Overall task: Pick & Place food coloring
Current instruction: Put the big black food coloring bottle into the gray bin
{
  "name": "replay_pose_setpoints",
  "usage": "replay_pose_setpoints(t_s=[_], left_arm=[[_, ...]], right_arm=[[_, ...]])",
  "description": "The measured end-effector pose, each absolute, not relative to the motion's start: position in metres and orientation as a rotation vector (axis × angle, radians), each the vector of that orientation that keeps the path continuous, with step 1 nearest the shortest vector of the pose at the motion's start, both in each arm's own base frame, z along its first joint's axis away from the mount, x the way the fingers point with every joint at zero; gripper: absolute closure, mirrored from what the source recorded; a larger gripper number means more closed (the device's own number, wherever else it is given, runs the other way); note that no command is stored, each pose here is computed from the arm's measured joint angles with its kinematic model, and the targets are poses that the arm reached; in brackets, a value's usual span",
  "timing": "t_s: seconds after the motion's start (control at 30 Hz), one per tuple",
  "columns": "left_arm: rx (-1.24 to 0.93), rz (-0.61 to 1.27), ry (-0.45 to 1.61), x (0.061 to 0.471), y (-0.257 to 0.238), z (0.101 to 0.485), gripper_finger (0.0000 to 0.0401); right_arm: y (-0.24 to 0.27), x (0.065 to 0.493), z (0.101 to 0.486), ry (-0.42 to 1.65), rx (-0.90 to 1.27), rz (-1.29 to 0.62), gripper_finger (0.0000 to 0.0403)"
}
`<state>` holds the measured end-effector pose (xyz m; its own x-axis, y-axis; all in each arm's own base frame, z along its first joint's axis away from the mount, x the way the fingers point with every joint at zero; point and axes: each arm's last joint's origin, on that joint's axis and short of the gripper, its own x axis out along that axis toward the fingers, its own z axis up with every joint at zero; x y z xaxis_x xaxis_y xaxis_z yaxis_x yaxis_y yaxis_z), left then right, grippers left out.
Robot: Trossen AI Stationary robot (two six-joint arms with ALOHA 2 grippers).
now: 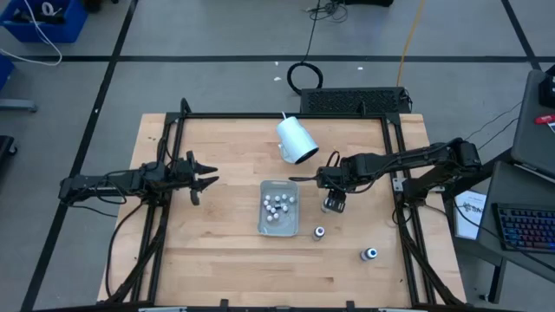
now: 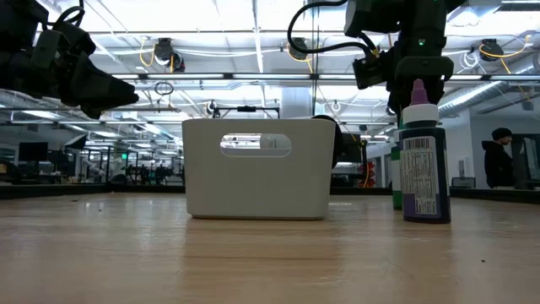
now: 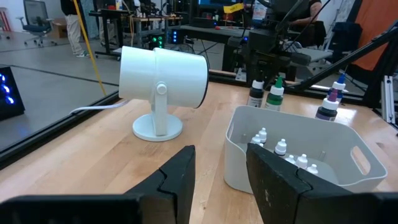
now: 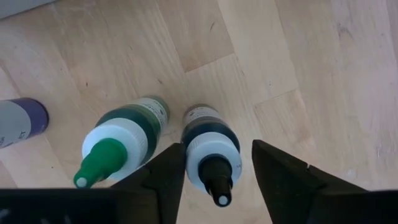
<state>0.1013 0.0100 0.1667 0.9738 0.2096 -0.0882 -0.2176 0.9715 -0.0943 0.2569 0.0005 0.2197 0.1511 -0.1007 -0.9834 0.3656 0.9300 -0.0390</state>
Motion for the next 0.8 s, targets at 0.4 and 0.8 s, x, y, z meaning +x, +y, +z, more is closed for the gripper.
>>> replay_pose_setpoints(t_s=[0.4, 0.8], left_arm=[[-0.104, 0.216, 0.078, 0.101, 0.010, 0.167, 0.0254], [-0.104, 0.216, 0.078, 0.101, 0.010, 0.167, 0.0254]], right_arm=[[-0.003, 0.255, 0.225, 1.393, 0.087, -0.415, 0.0297], [0.006, 0.283, 0.295, 1.144, -0.086, -0.349, 0.0297]])
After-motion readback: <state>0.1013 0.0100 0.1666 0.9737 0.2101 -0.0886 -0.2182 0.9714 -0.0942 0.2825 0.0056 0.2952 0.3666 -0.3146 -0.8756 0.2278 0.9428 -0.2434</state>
